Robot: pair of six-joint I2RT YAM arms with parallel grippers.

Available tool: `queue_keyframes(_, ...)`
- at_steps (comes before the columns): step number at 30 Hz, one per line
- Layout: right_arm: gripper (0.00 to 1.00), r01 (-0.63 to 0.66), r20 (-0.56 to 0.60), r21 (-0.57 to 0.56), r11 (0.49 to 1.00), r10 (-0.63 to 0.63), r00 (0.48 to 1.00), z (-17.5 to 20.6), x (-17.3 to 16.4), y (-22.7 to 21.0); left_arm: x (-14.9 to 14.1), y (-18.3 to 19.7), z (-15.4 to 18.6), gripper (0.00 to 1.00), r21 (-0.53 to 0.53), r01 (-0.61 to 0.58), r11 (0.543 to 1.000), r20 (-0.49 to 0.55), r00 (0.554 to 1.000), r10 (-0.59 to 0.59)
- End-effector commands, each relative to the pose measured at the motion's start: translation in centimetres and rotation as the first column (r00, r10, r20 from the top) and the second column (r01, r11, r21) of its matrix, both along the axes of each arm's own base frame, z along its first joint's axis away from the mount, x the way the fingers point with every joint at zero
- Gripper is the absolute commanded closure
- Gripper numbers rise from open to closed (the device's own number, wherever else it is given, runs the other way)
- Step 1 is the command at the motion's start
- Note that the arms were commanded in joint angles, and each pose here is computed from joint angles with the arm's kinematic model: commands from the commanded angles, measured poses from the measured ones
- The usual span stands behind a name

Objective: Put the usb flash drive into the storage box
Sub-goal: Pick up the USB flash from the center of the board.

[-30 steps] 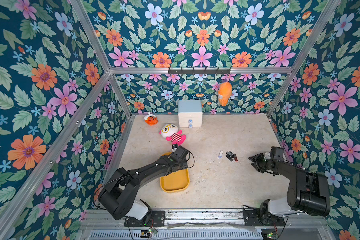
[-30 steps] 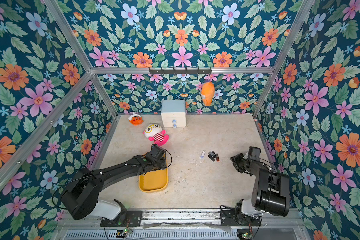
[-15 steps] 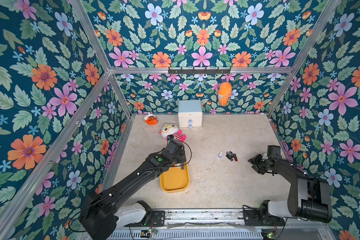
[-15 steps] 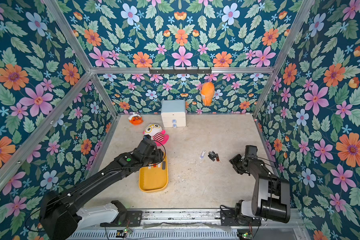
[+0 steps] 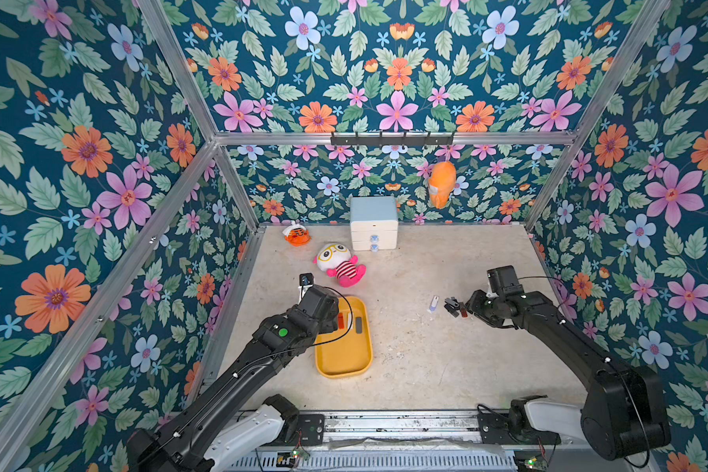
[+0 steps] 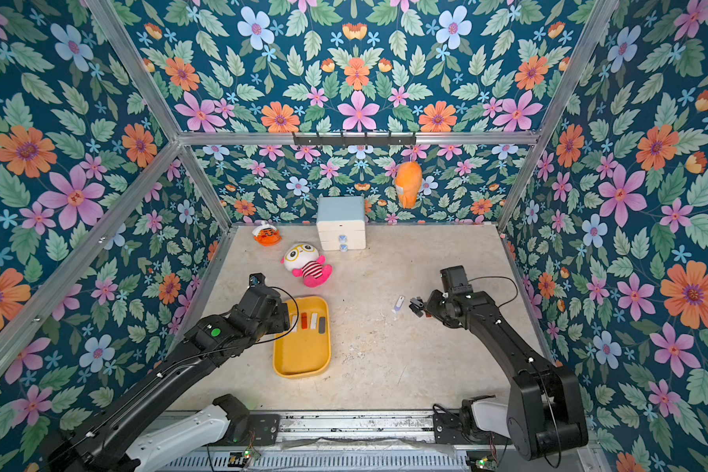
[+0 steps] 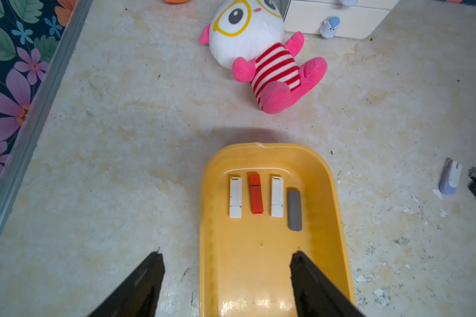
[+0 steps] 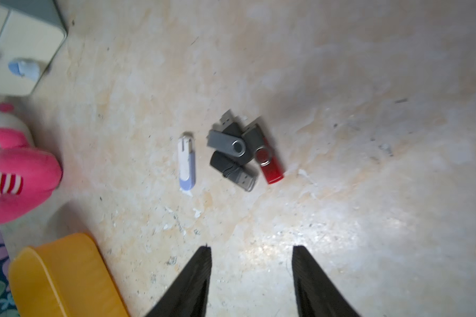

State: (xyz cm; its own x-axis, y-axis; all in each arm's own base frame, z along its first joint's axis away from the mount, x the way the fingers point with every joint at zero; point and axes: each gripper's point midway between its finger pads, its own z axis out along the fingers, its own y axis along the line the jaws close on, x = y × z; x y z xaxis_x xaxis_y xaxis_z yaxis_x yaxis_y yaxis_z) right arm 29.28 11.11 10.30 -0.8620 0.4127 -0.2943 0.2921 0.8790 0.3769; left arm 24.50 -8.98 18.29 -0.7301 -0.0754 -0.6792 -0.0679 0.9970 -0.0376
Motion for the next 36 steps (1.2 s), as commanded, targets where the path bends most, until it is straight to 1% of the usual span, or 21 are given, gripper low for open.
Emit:
queue_keyframes(1,0.47,-0.054,-0.079,-0.085,0.995,0.047,0.996,-0.6,-1.5,1.2,0.6,1.1,-0.9,0.22,0.061,-0.006,0.998,-0.005,1.000,0.007)
queue_keyframes(3,0.46,-0.111,-0.088,-0.118,0.987,0.101,0.991,-0.7,-1.7,2.9,0.7,0.7,-1.2,0.22,0.055,0.020,0.998,-0.023,1.000,-0.019)
queue_keyframes(5,0.46,-0.159,-0.111,-0.147,0.976,0.143,0.983,-1.3,-1.8,4.4,1.0,0.8,-1.4,0.22,0.044,0.022,0.999,-0.018,1.000,-0.022)
queue_keyframes(8,0.46,-0.199,-0.155,-0.170,0.965,0.173,0.973,-2.0,-1.7,6.0,1.1,0.6,-1.5,0.22,0.004,0.039,0.999,-0.011,0.999,-0.039)
queue_keyframes(10,0.45,-0.215,-0.172,-0.193,0.957,0.182,0.968,-2.5,-1.3,6.8,1.1,0.8,-1.5,0.22,-0.004,0.036,0.999,-0.005,0.999,-0.036)
queue_keyframes(14,0.45,-0.210,-0.229,-0.236,0.949,0.156,0.961,-4.1,0.0,7.3,1.2,0.7,-1.6,0.22,-0.012,0.035,0.999,-0.006,0.999,-0.036)
queue_keyframes(21,0.44,-0.203,-0.264,-0.288,0.936,0.126,0.956,-5.6,2.8,8.4,1.2,0.6,-1.9,0.22,-0.012,0.043,0.999,-0.012,0.999,-0.043)
queue_keyframes(26,0.45,-0.190,-0.289,-0.320,0.928,0.096,0.953,-7.1,4.2,8.8,1.2,0.6,-1.8,0.22,-0.015,0.044,0.999,-0.006,0.999,-0.044)
queue_keyframes(29,0.46,-0.170,-0.284,-0.347,0.922,0.069,0.956,-7.4,4.9,8.6,1.2,0.6,-1.9,0.22,-0.014,0.044,0.999,-0.007,0.999,-0.044)
queue_keyframes(34,0.47,-0.148,-0.290,-0.340,0.929,0.046,0.956,-8.0,5.7,8.5,1.3,0.5,-2.1,0.22,-0.013,0.047,0.999,-0.014,0.999,-0.047)
queue_keyframes(36,0.49,-0.140,-0.295,-0.342,0.929,0.036,0.955,-8.3,5.9,8.2,1.3,0.5,-2.2,0.22,-0.013,0.048,0.999,-0.018,0.999,-0.048)
